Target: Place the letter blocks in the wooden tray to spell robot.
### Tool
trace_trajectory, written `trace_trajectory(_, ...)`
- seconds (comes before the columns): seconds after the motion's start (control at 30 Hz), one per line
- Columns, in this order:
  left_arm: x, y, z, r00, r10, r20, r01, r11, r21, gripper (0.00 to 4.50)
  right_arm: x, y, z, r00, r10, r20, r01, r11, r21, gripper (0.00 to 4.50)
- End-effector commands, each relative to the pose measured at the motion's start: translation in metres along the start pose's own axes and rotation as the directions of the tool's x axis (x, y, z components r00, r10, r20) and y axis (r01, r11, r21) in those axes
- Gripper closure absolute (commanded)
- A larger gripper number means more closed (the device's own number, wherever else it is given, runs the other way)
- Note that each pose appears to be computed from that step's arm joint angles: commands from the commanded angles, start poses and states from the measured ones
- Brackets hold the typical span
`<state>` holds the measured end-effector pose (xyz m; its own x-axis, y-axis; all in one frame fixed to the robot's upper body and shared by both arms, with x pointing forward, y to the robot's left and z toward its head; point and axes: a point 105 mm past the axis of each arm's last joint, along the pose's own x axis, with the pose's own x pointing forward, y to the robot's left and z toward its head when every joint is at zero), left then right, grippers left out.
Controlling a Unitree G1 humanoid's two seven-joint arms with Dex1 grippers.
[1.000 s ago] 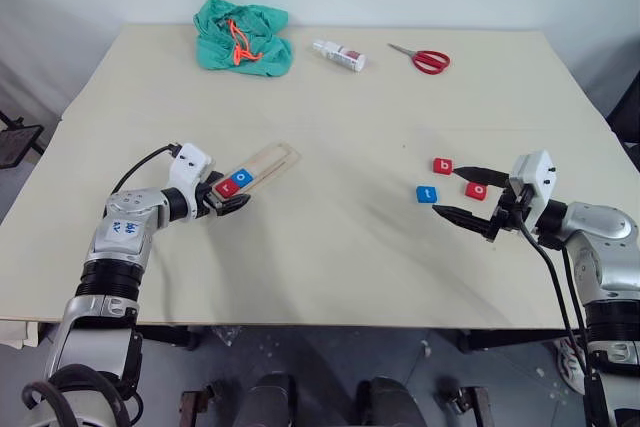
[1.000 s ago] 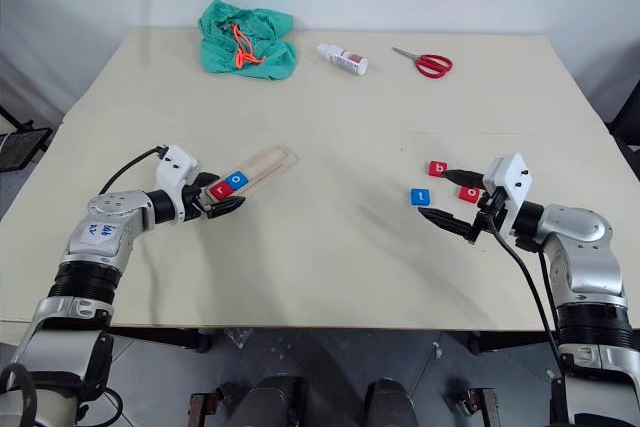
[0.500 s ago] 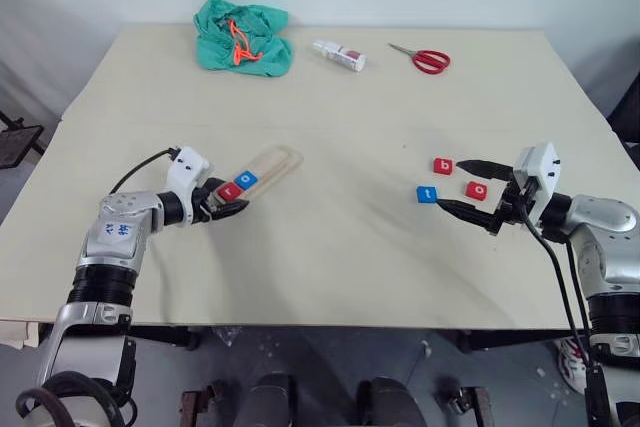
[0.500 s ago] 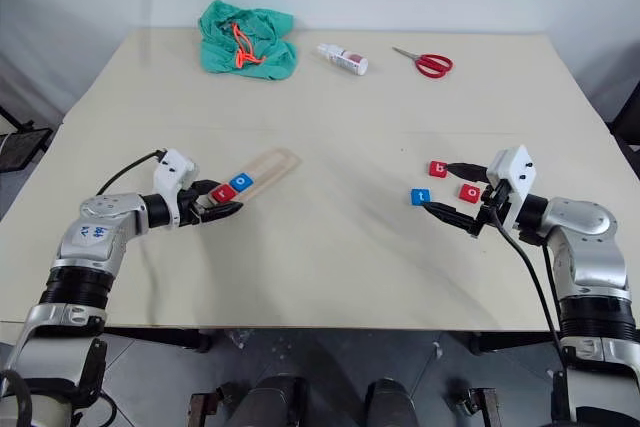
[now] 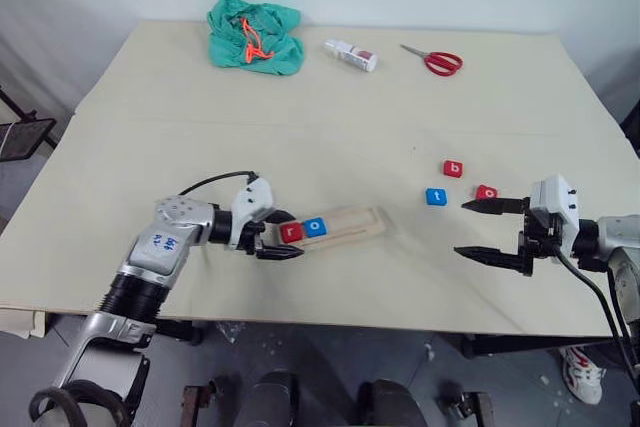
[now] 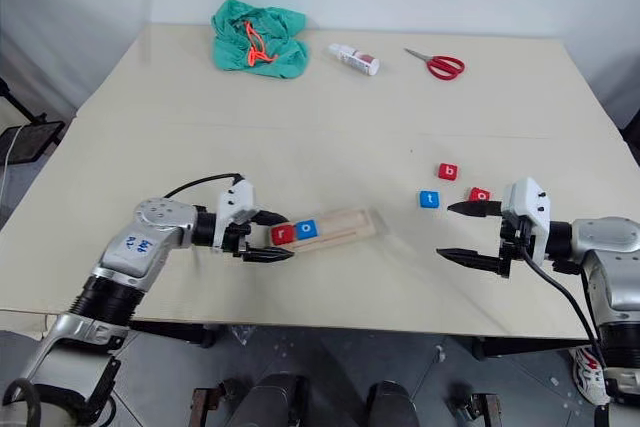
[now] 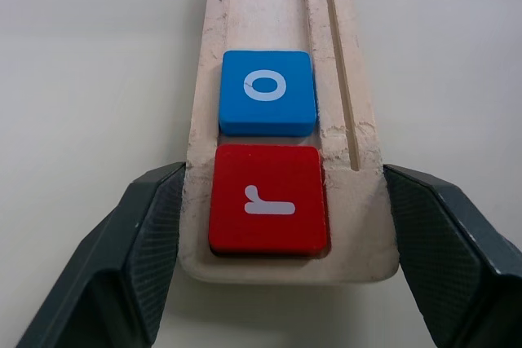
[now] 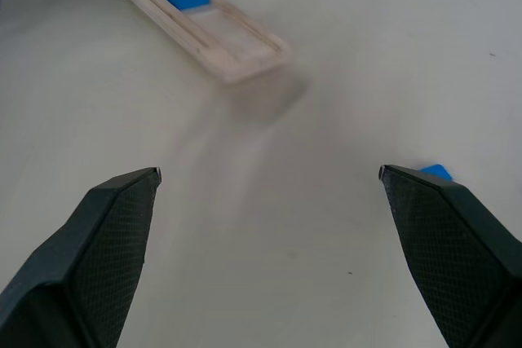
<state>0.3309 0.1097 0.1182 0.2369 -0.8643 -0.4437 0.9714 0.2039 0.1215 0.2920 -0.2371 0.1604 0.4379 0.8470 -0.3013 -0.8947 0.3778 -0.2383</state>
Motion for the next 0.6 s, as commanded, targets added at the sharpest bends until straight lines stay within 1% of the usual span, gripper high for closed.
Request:
trace_trajectory(0.03,0.008,-0.005,0.012,0.999,-0.046,0.000,0.046,0.994,0.103,1.11,-0.005,0.005,0.011,1.000,0.005,0.023,-0.004,1.000,-0.028,0.00)
trace_trajectory(0.13,0.018,-0.011,0.013,0.996,-0.082,-0.022,0.084,0.983,0.163,1.11,-0.006,0.014,0.009,1.000,0.008,0.022,-0.008,1.000,-0.018,0.00)
trace_trajectory(0.33,0.029,-0.014,0.012,0.995,-0.092,-0.035,0.098,0.971,0.217,1.11,-0.009,0.024,0.008,1.000,-0.009,0.027,0.009,1.000,0.009,0.00)
trace_trajectory(0.6,0.038,-0.017,0.010,0.994,-0.098,-0.042,0.106,0.958,0.268,1.11,-0.013,0.023,0.008,0.999,-0.040,0.025,0.040,0.999,0.020,0.00)
